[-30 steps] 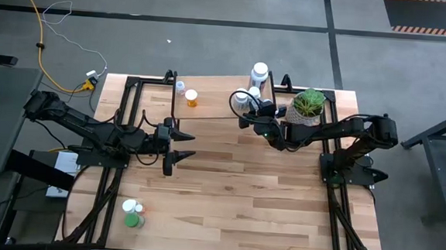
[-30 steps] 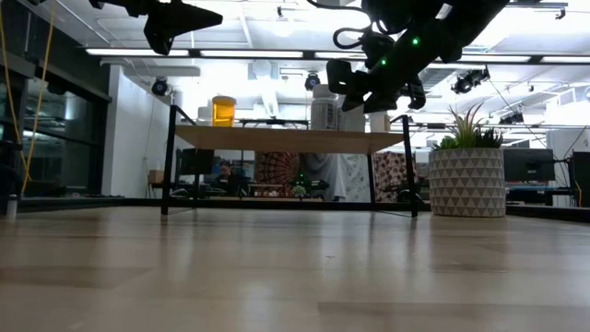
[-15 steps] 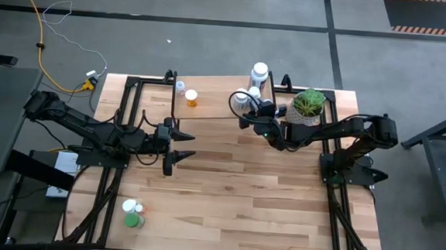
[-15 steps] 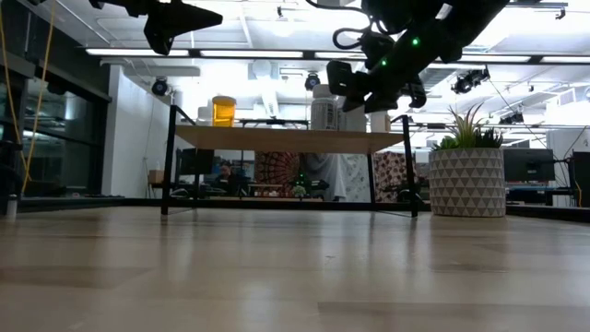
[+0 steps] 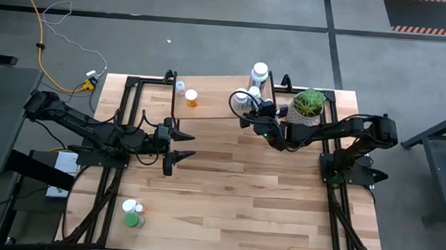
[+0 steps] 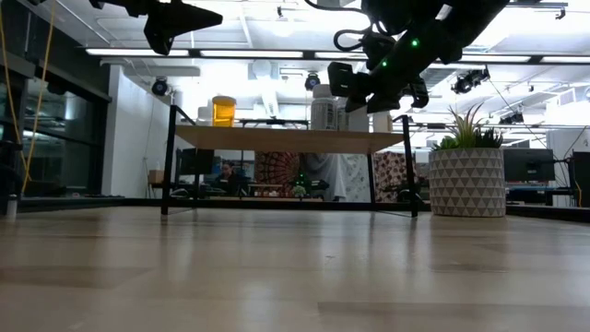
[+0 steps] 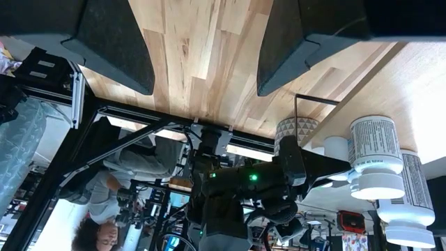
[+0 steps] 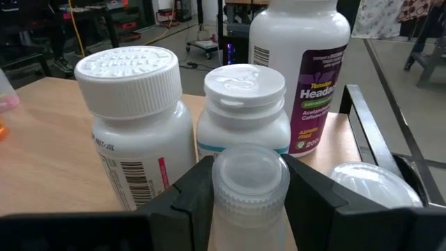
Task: Pick and place medicine bottles onto shelf by color
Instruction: Put the transparent pill bottle on the shelf
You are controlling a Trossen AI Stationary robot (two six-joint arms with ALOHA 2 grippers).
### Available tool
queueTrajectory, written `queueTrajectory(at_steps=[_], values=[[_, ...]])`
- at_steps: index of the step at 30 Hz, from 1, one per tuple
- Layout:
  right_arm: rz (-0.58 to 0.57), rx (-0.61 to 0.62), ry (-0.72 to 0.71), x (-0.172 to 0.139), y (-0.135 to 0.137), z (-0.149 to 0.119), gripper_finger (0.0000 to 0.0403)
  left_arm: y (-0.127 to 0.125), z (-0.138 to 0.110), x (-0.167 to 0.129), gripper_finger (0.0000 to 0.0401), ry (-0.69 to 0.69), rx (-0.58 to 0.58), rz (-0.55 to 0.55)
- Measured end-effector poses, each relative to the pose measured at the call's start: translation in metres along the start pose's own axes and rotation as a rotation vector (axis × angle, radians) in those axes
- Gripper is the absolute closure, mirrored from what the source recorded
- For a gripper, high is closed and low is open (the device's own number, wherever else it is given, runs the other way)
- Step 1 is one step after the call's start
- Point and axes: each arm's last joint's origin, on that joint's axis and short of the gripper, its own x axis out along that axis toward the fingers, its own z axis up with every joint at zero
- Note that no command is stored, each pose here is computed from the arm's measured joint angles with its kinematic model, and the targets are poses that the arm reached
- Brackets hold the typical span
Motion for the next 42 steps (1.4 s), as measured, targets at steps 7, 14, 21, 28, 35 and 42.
queueTrajectory(at_steps=[7, 14, 21, 28, 35, 42], values=[[0.019, 0.002, 0.008, 0.0001, 0.0006, -0.0001, 0.0271, 0.0, 0.0, 0.0, 0.0158, 0.0, 0.0, 0.0], [0.023, 0.003, 0.01, 0.0001, 0.0007, -0.0001, 0.0271, 0.0, 0.0, 0.0, 0.0158, 0.0, 0.0, 0.0], [0.025, 0.024, 0.011, 0.0001, 0.0008, -0.0001, 0.0271, 0.0, 0.0, 0.0, 0.0158, 0.0, 0.0, 0.0], [0.026, 0.025, 0.012, 0.0001, 0.0008, -0.0001, 0.0271, 0.0001, 0.0, 0.0, 0.0158, 0.0, 0.0, 0.0], [0.028, 0.025, 0.013, 0.0001, 0.0009, -0.0001, 0.0271, 0.0001, 0.0, 0.0, 0.0158, 0.0, 0.0, 0.0], [0.028, 0.026, 0.013, 0.0001, 0.0009, -0.0001, 0.0271, 0.0, 0.0, 0.0, 0.0158, 0.0, 0.0, 0.0]])
